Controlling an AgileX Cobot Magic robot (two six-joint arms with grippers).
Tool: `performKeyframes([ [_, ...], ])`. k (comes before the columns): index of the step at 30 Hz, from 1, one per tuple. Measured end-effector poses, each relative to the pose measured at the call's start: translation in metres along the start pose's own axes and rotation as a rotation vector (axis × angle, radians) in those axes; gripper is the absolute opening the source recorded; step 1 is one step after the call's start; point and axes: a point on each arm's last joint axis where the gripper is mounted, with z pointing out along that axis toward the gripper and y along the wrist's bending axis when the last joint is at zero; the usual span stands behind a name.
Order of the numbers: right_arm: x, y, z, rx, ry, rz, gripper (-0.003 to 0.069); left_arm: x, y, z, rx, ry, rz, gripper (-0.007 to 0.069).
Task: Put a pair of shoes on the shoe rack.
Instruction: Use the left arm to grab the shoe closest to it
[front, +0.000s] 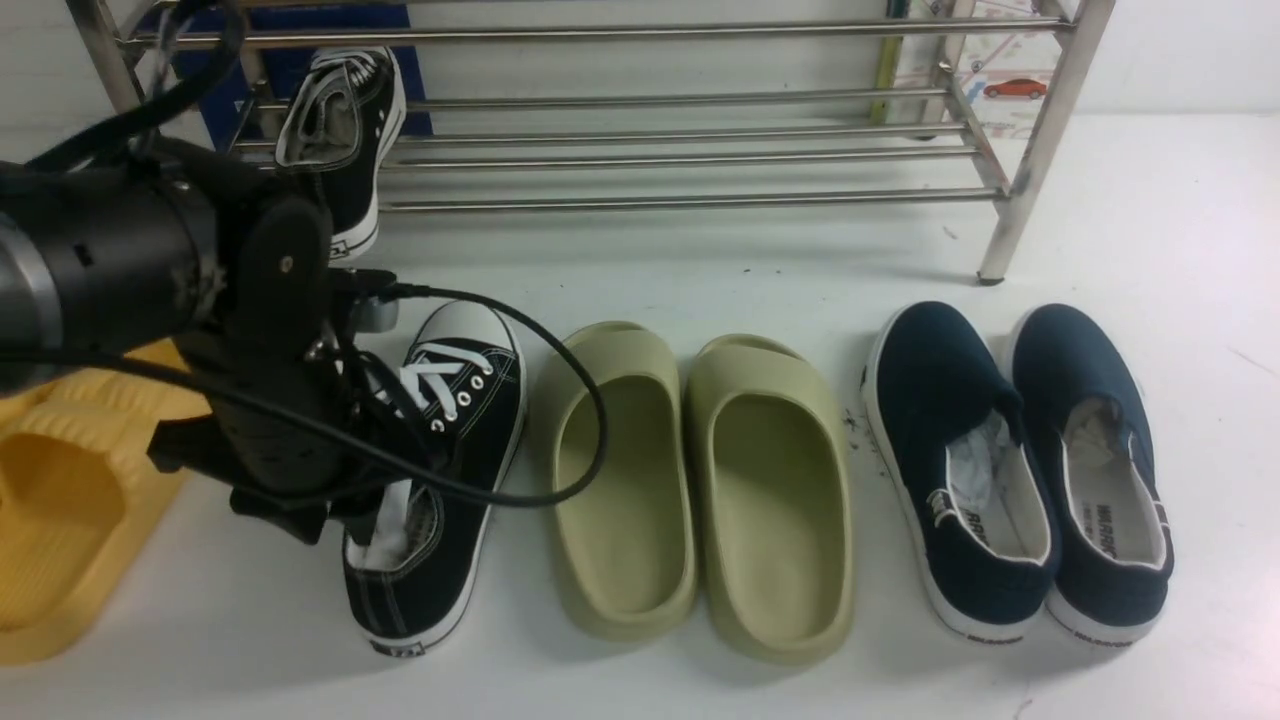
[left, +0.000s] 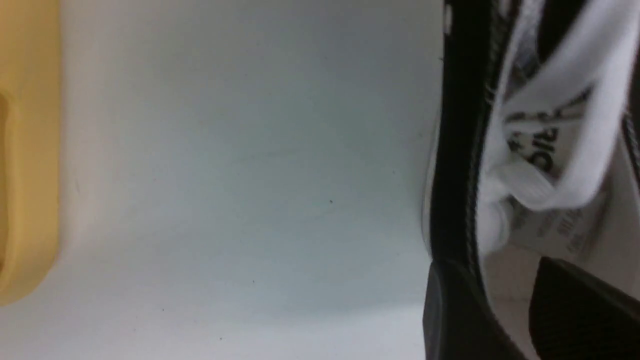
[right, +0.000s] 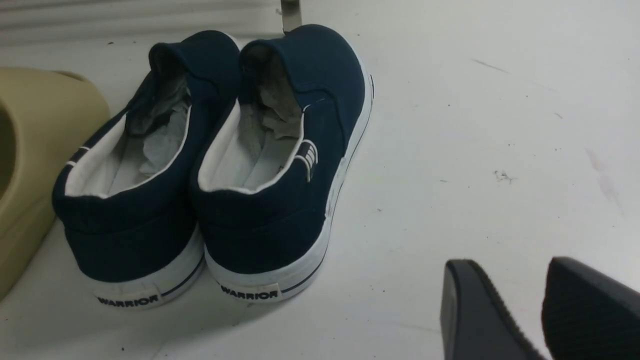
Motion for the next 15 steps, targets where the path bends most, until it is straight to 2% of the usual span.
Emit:
performKeyframes([
  [10,0.000,0.000,0.000,0.000,0.000,0.000,0.0246,-0.010,0.002,0.041,-0.008,0.067,-0.043,0.0233],
  [15,0.000,0.000,0.000,0.000,0.000,0.000,0.0246,-0.012,0.002,0.042,-0.002,0.060,-0.046,0.0144],
])
